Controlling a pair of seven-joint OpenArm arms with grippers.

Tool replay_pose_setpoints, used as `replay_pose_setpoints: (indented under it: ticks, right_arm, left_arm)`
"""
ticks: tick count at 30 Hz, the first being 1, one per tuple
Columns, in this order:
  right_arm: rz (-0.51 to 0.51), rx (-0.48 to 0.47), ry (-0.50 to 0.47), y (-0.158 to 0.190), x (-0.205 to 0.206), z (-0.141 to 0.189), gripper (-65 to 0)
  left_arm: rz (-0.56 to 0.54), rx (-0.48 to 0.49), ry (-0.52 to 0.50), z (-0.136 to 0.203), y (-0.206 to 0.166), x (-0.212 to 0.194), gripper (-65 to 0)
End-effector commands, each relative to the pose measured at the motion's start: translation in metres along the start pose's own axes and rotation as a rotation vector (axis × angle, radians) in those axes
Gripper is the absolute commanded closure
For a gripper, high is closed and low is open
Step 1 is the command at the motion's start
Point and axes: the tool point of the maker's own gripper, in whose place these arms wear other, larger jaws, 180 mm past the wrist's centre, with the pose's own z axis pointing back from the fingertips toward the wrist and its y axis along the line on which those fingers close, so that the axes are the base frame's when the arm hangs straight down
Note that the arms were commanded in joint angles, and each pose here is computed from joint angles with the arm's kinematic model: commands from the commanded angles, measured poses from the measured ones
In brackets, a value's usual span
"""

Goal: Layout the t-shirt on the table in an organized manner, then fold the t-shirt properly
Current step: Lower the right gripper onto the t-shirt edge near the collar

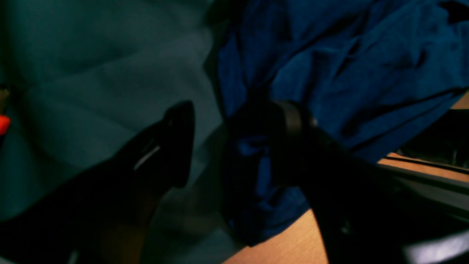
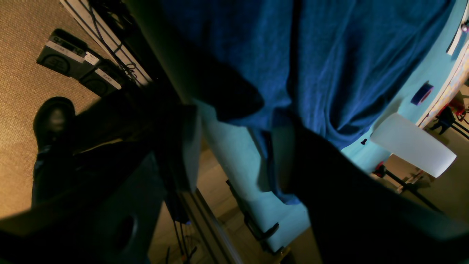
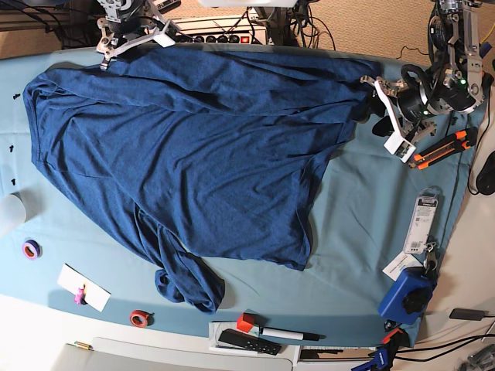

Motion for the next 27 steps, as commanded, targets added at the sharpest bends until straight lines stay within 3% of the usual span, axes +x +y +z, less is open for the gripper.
replay_pose_setpoints:
  ticks: [1,6,10,11,27]
  right_arm:
    - [0.0,-0.023,-0.005,-0.006,0.0,0.003,-31.0]
    - [-0.014,-0.043,-0.002,-0.009,-0.001,0.003,-28.6]
    - [-0.025,-0.068,0.015,-0.018,-0.002,0.0,-1.5]
    - [-0.029,-0.079,0.018,-0.023,-0.002,-0.001,0.0]
    - [-0.148,-0.296,-0.072,-0.102,0.026,-0.01,0.0]
  left_arm:
    - [-0.017,0.003,-0.037,0.005,0.002,0.011,-32.4]
    - [-0.017,0.003,-0.038,0.005,0.002,0.011,-32.4]
    - [-0.017,0.003,-0.037,0.005,0.002,0.011,-32.4]
    - [-0.017,0.003,-0.037,0.005,0.002,0.011,-32.4]
    - [-0.014,0.005,-0.037,0.005,0.002,0.011,-32.4]
